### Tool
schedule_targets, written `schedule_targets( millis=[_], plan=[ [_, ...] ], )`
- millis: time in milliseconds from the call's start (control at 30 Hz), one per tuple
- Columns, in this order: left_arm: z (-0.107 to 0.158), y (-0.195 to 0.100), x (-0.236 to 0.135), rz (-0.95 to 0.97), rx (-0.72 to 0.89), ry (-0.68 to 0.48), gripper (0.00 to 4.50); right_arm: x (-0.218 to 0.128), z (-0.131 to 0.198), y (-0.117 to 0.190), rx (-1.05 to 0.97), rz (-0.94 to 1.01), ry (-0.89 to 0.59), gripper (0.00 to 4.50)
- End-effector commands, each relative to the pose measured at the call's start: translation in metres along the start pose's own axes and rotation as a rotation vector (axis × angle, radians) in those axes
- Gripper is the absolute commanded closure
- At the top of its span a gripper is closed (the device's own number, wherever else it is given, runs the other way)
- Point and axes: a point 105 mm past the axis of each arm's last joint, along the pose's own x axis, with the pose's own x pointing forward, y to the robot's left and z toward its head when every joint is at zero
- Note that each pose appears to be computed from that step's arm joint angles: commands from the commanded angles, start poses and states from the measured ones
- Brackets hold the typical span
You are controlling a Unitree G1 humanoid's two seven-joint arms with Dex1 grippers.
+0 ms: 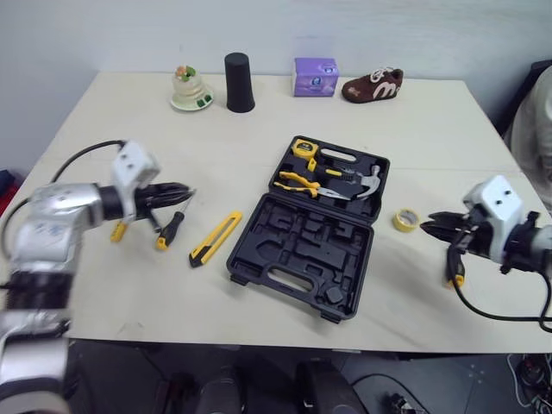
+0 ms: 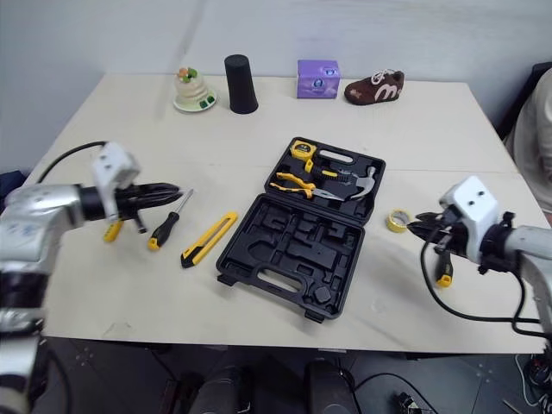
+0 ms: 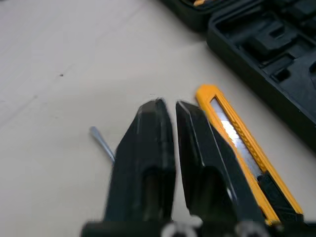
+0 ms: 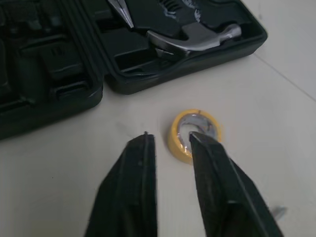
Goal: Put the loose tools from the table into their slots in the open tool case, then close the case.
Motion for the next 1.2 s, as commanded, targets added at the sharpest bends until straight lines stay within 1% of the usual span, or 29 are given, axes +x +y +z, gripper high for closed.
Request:
schedule_targets(
  millis=[33, 167, 367, 600, 867, 967, 1067, 1200],
  plan=[
    [-0.002, -0.003, 0.027, -0.052, 0.059, 0.063, 4.50, 0.013, 0.003, -0.001, -0.048, -0.025, 0.028, 4.48],
    [-0.005, -0.003, 0.059, -0.077, 0.060, 0.080, 4.50, 0.030, 0.000, 0.005, -0.051, -0.013, 0.046, 4.48],
    [0.002, -0.002, 0.092, -0.057, 0.065, 0.083, 4.50, 0.044, -0.002, 0.007, -0.071, -0.023, 0.067, 4.48],
    [0.010, -0.006, 0.117, -0.024, 0.073, 0.085, 4.50, 0.053, 0.003, 0.008, -0.089, -0.022, 0.062, 4.48],
    [0.016, -0.022, 0.134, -0.065, 0.073, 0.062, 4.50, 0.062, 0.010, 0.009, -0.091, -0.015, 0.045, 4.48],
    [0.018, -0.029, 0.136, -0.105, 0.080, 0.048, 4.50, 0.064, 0.012, 0.010, -0.093, -0.005, 0.037, 4.48],
    [0.016, -0.046, 0.136, -0.236, 0.094, 0.040, 4.50, 0.064, 0.021, 0.016, -0.120, 0.031, -0.001, 4.48],
    [0.010, -0.063, 0.134, -0.355, 0.118, 0.043, 4.50, 0.063, 0.029, 0.027, -0.137, 0.090, -0.047, 4.48]
  ],
)
